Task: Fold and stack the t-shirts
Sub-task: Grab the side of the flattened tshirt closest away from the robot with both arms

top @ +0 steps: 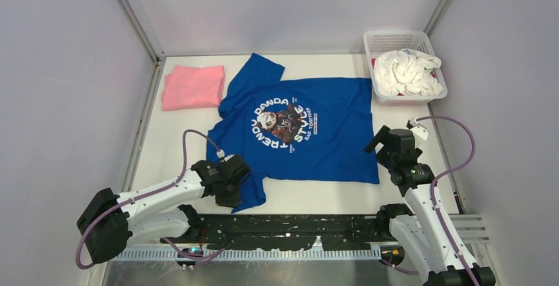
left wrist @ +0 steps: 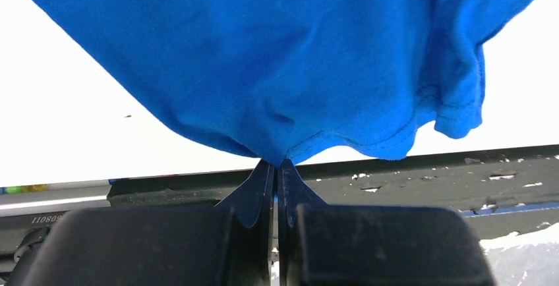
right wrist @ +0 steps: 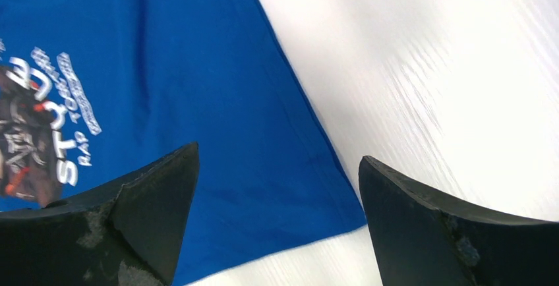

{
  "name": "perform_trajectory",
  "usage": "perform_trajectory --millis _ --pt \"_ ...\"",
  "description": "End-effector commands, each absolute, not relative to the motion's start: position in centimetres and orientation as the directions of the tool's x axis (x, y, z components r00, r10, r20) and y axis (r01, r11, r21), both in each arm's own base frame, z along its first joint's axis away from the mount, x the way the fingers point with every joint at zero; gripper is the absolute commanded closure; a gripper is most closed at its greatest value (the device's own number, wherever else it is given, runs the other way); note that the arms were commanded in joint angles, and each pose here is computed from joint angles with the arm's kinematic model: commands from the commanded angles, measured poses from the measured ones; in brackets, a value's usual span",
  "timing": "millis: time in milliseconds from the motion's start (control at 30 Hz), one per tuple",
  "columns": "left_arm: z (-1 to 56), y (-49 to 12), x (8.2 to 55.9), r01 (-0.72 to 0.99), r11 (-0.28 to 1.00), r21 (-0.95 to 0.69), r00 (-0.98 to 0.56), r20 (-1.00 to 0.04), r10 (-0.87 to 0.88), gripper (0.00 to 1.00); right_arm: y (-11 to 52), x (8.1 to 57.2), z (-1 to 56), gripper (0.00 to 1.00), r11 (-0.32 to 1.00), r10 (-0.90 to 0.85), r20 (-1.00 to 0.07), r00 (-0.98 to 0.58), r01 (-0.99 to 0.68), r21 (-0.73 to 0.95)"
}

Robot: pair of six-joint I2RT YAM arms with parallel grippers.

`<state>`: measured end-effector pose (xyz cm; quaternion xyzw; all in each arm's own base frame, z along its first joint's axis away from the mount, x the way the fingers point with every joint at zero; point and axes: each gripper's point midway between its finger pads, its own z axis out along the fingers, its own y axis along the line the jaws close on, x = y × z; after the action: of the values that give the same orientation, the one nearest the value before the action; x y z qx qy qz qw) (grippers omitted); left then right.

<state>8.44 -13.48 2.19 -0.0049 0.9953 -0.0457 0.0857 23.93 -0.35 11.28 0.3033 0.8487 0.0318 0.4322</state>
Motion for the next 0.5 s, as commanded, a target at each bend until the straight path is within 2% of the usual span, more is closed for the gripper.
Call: perform_trajectory --millis 0,67,200,333,400,467 --pt "2.6 -13.9 8.5 0.028 0.989 -0.145 -0.979 -0.205 -0.003 1.00 -0.5 20.0 8.0 0.01 0.773 0.594 -0.621 -0.511 0.577 0.265" --pt "2.6 -13.9 8.3 0.030 0.986 -0.162 -0.980 -0.200 -0.003 1.00 0.0 18.7 6.5 0.00 0.762 0.617 -0.574 -0.538 0.591 0.265" --pt "2.6 -14.0 7.9 0.036 0.982 -0.184 -0.980 -0.198 -0.002 1.00 1.1 18.0 5.2 0.10 0.725 0.673 -0.510 -0.536 0.612 0.315" --pt "2.5 -14.1 7.6 0.041 0.978 -0.205 -0.981 -0.193 0.001 1.00 0.9 17.3 3.4 0.17 0.710 0.687 -0.480 -0.546 0.646 0.281" --pt "2.5 -14.0 7.5 0.041 0.977 -0.207 -0.982 -0.188 0.002 1.00 1.0 17.3 3.0 0.22 0.708 0.689 -0.473 -0.549 0.649 0.277" --pt "2.6 -13.9 7.3 0.040 0.977 -0.207 -0.983 -0.185 0.001 1.00 1.3 17.6 2.7 0.33 0.707 0.694 -0.461 -0.553 0.645 0.290"
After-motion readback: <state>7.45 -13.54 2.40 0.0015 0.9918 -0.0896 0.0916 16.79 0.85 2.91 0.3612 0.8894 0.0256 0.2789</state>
